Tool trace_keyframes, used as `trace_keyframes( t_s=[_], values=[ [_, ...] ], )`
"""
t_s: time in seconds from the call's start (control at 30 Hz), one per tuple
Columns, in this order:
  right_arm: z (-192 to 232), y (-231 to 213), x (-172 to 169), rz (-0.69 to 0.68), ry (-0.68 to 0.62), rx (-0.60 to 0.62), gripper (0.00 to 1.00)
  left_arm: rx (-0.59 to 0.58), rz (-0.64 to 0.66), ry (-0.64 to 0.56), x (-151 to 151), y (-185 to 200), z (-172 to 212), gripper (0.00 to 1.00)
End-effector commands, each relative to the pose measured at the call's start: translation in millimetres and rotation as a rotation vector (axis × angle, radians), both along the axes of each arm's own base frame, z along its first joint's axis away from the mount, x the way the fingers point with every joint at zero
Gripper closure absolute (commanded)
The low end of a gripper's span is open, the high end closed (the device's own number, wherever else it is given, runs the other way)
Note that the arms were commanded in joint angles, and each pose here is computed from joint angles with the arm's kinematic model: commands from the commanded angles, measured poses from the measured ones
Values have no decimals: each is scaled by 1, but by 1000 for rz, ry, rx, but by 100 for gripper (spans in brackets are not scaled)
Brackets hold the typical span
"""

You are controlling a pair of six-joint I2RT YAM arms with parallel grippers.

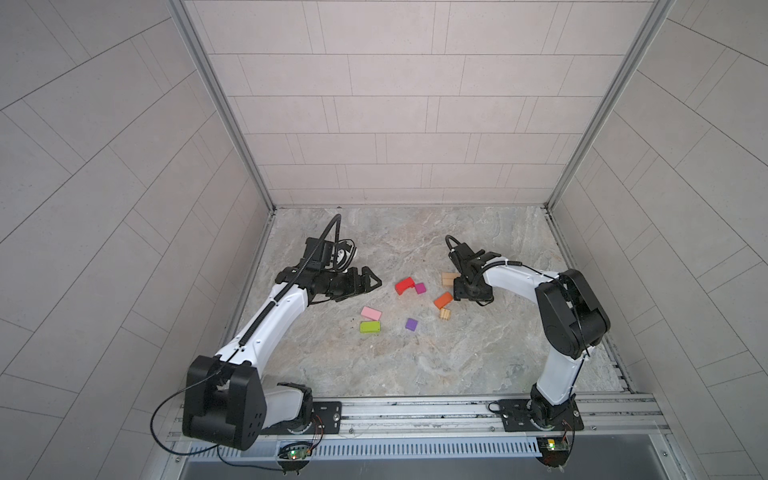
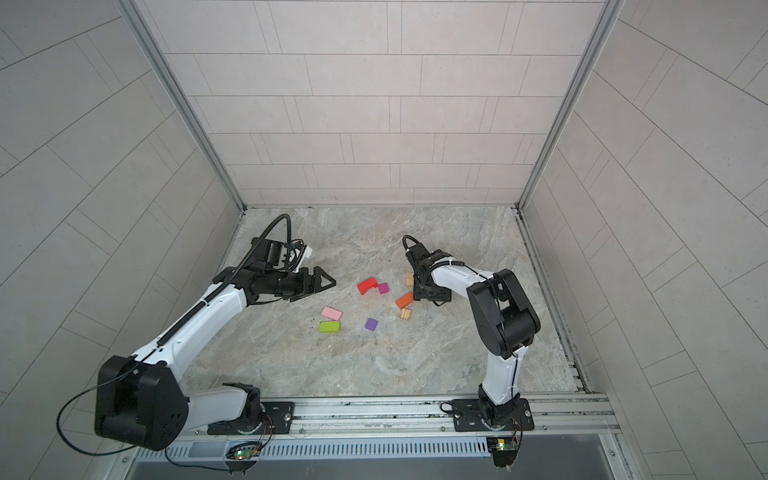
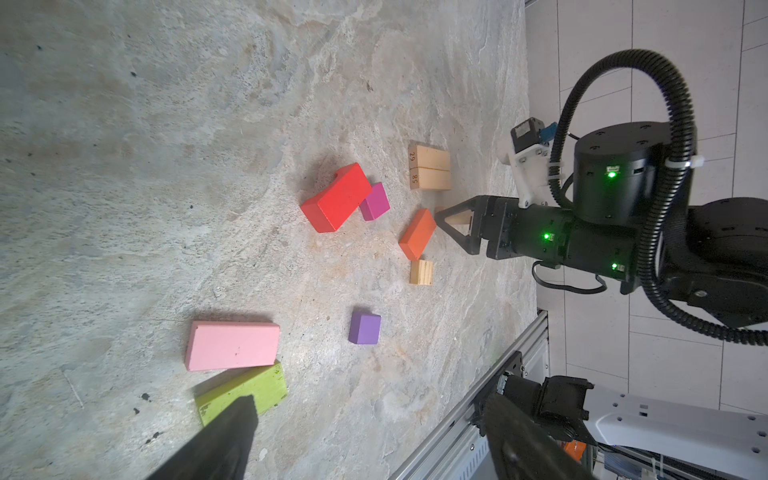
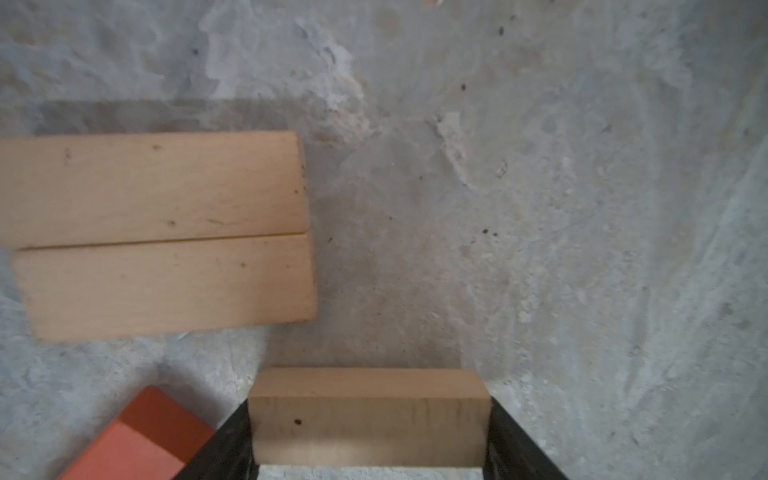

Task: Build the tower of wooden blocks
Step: 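Lift the wooden bar with the right gripper and carry it toward the paired bars, then lower the held bar flush against the two paired wooden bars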

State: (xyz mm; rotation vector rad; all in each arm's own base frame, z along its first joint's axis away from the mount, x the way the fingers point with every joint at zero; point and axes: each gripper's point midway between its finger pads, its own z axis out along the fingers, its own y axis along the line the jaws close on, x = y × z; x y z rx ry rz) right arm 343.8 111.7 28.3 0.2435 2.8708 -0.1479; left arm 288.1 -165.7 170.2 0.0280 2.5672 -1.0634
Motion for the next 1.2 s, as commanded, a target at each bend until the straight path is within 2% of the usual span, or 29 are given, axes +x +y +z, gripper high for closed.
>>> trace_keyframes(
  t_s=[0.0,0.4,0.6,1.17],
  values=[
    [-7,9,5,-17,1,28,38,8,-14,-27,-4,0,6,8],
    [-7,36,14,-8,-5,61,38,13,-14,-25,-4,1,5,8],
    [-13,51,13,-29,0,129,38,13,-15,-26,-4,1,6,8],
    [-13,46,19,-1,12,66,37,12,-18,-26,-4,1,6,8]
  ],
)
